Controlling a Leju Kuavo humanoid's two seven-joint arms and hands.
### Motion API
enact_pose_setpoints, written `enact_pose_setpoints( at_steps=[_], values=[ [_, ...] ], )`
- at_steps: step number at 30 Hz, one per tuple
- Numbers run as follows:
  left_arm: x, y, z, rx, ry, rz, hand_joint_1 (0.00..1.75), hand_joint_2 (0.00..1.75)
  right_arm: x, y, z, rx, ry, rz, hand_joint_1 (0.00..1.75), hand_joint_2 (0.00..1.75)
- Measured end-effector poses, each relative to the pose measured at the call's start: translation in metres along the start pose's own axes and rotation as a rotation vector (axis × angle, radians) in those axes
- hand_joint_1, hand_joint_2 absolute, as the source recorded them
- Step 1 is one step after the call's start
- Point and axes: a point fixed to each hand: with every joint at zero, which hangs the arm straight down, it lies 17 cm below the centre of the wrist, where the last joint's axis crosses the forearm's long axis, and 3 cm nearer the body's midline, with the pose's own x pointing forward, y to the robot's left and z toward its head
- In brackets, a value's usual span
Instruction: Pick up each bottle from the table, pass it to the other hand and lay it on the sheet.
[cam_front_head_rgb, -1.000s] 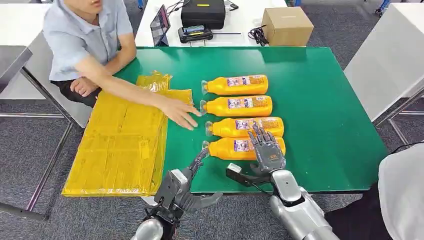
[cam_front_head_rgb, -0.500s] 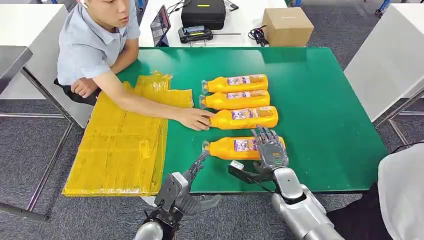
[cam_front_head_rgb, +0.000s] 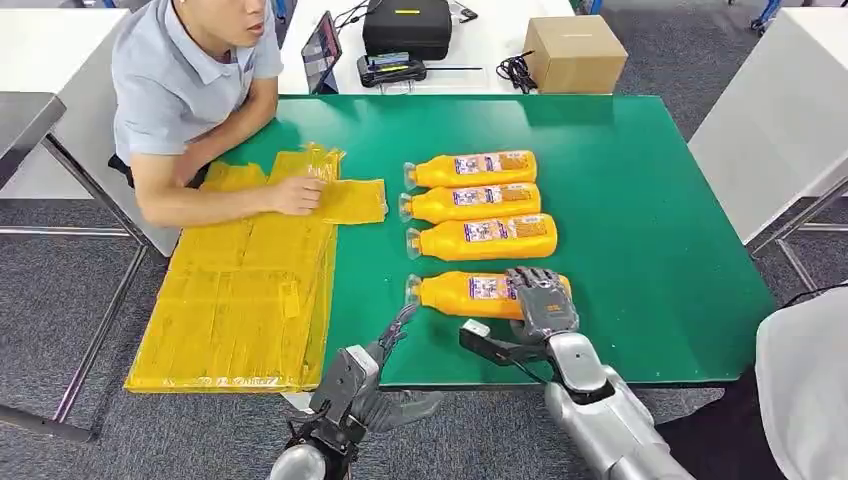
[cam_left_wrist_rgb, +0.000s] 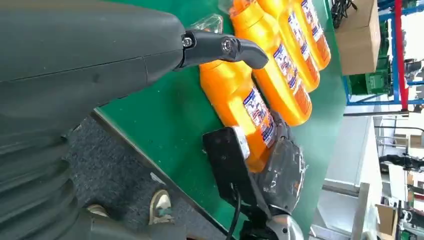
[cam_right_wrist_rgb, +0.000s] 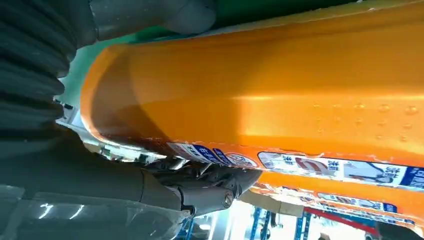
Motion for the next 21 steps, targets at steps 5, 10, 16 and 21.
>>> enact_pose_setpoints(
  at_steps=[5,10,16,21],
  values=[
    [0.000,0.000,0.000,0.000,0.001,-0.002,0.00,1.75,-0.005,0.004,0.000,0.021,0.006,-0.041,1.75,1.75],
    [-0.001,0.000,0.001,0.000,0.001,-0.001,0.00,1.75,-0.007,0.008,0.001,0.036,-0.002,-0.084,1.75,1.75],
    [0.014,0.005,-0.002,0.026,-0.069,0.029,0.00,1.75,0.006,0.007,0.007,0.082,-0.136,-0.436,1.75,1.75],
    [0.025,0.013,-0.005,0.068,-0.119,0.019,0.00,1.75,0.002,0.003,0.009,0.063,-0.149,-0.522,1.75,1.75]
  ],
)
